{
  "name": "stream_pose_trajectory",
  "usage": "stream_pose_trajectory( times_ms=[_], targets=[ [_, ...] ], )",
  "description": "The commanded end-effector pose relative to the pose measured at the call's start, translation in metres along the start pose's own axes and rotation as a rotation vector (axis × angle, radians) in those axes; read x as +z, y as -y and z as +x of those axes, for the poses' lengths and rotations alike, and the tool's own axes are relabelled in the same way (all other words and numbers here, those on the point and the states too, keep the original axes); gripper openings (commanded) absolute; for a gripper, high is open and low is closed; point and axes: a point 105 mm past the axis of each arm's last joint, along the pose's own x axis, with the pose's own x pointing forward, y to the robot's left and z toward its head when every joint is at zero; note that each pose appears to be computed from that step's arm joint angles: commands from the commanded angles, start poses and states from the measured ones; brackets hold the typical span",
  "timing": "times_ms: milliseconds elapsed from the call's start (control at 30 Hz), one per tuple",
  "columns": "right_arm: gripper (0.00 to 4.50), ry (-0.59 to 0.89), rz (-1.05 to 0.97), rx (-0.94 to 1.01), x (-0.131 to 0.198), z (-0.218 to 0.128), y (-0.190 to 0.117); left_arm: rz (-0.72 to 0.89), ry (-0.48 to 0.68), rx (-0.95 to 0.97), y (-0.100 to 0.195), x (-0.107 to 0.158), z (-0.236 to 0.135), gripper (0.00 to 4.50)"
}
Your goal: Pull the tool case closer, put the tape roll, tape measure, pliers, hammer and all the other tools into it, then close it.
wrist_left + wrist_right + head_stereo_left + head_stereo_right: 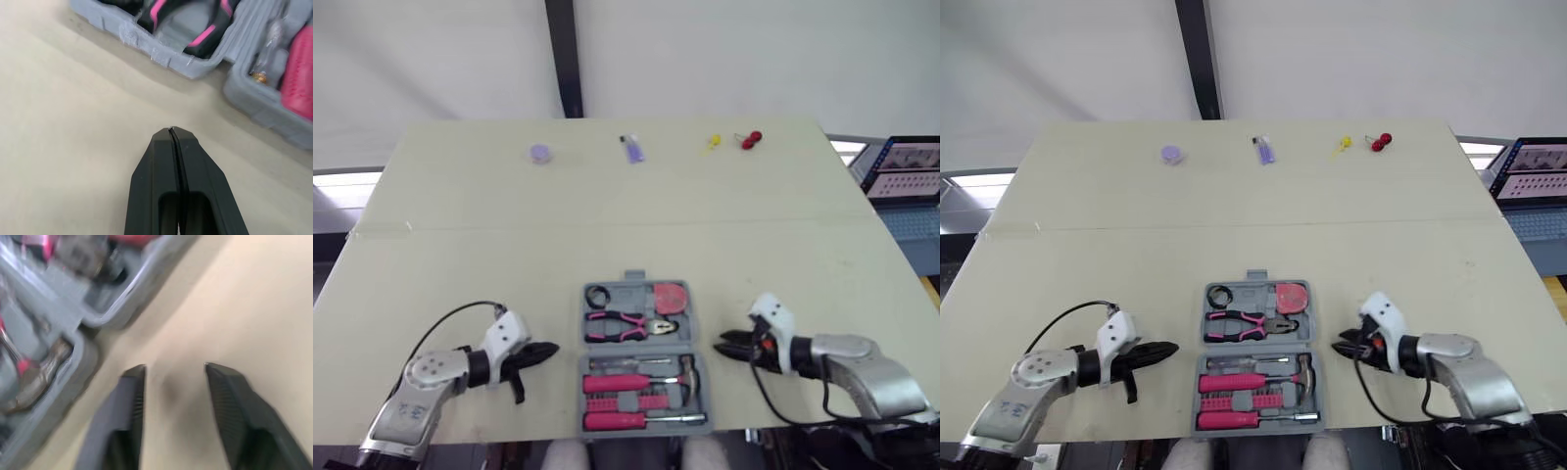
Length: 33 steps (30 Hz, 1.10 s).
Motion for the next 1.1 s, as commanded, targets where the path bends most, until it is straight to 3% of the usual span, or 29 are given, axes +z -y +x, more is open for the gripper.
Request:
stream_pose_trajectory(
  times_ms=[33, 67, 200, 533, 1100],
  targets=[
    [3.95, 0.059, 0.162, 0.083, 0.018, -0.002, -0.007, 0.040, 0.099, -0.166, 0.027, 0.025, 0.000, 0.00],
    [4.46, 0.062, 0.204, 0.100, 0.022, 0.002, -0.008, 0.044, 0.081, -0.218, 0.036, 0.023, 0.001, 0.00],
    [4.46, 0.029, 0.323, 0.102, 0.028, 0.026, -0.006, 0.075, -0.012, -0.346, 0.061, 0.005, 0.013, 0.00],
    [4.46, 0.022, 0.456, 0.142, 0.031, 0.073, -0.012, 0.129, -0.113, -0.375, 0.065, -0.036, 0.031, 0.00],
    [4.46, 0.116, 0.525, 0.350, 0.038, 0.098, -0.047, 0.116, -0.099, -0.362, 0.066, -0.043, 0.024, 0.00]
  ],
)
